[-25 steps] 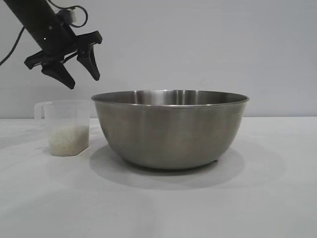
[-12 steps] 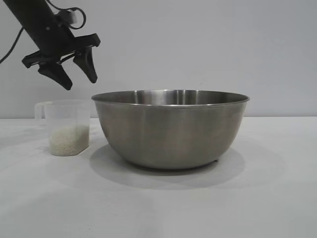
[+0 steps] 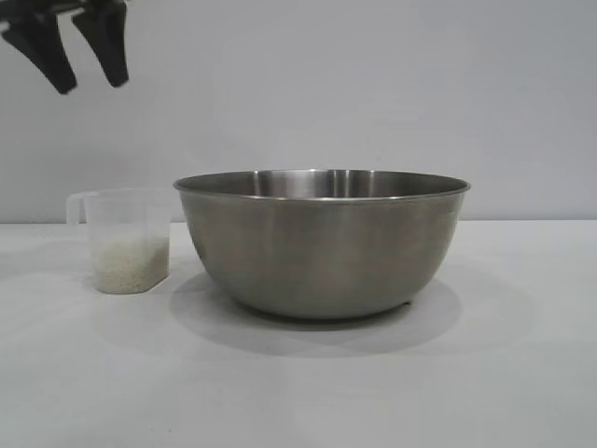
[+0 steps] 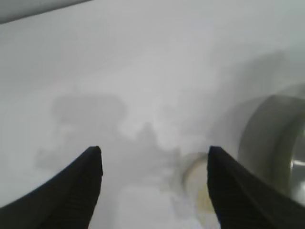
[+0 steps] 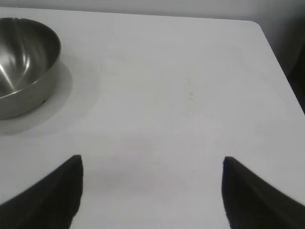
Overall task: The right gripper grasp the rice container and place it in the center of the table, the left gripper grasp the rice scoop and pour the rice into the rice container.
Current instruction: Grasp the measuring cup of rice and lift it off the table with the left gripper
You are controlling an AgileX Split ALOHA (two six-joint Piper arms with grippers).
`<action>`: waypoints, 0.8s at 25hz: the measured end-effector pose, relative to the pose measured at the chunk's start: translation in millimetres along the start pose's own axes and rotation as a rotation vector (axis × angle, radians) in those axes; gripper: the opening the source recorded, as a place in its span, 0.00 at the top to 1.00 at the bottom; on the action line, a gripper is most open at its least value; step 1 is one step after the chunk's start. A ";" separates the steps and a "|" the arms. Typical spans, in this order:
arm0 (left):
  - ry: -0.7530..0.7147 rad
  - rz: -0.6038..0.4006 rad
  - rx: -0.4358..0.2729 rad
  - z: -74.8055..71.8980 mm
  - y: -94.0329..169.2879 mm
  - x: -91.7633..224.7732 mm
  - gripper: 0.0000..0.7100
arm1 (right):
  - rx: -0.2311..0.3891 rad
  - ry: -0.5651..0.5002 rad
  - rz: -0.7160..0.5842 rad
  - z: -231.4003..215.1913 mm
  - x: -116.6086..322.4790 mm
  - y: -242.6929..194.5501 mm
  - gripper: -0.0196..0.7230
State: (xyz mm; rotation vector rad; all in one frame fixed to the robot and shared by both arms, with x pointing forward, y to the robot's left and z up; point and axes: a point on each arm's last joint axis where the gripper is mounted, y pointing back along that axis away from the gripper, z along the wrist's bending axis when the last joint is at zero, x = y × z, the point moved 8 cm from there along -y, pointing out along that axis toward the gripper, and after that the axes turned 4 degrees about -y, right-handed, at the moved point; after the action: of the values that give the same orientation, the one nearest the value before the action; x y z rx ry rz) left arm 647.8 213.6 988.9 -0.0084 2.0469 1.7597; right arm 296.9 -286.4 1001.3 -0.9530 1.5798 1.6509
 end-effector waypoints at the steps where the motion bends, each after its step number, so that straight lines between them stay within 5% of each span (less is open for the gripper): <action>1: 0.002 0.023 0.005 -0.8 0.0 4.0 0.41 | 0.000 0.000 0.000 0.0 0.0 0.0 0.29; 7: 0.002 0.083 0.016 -3.4 4.4 15.3 0.41 | 0.000 0.000 0.000 0.0 0.0 0.0 0.29; 20: -0.025 -0.071 -0.031 -9.6 74.0 15.4 0.41 | 0.000 0.000 0.000 0.0 0.0 0.0 0.29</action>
State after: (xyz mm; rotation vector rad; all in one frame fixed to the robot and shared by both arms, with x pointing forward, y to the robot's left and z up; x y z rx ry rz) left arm 609.9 222.9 1054.3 -0.0669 1.9770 1.7394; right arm 296.9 -286.4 1001.3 -0.9530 1.5798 1.6509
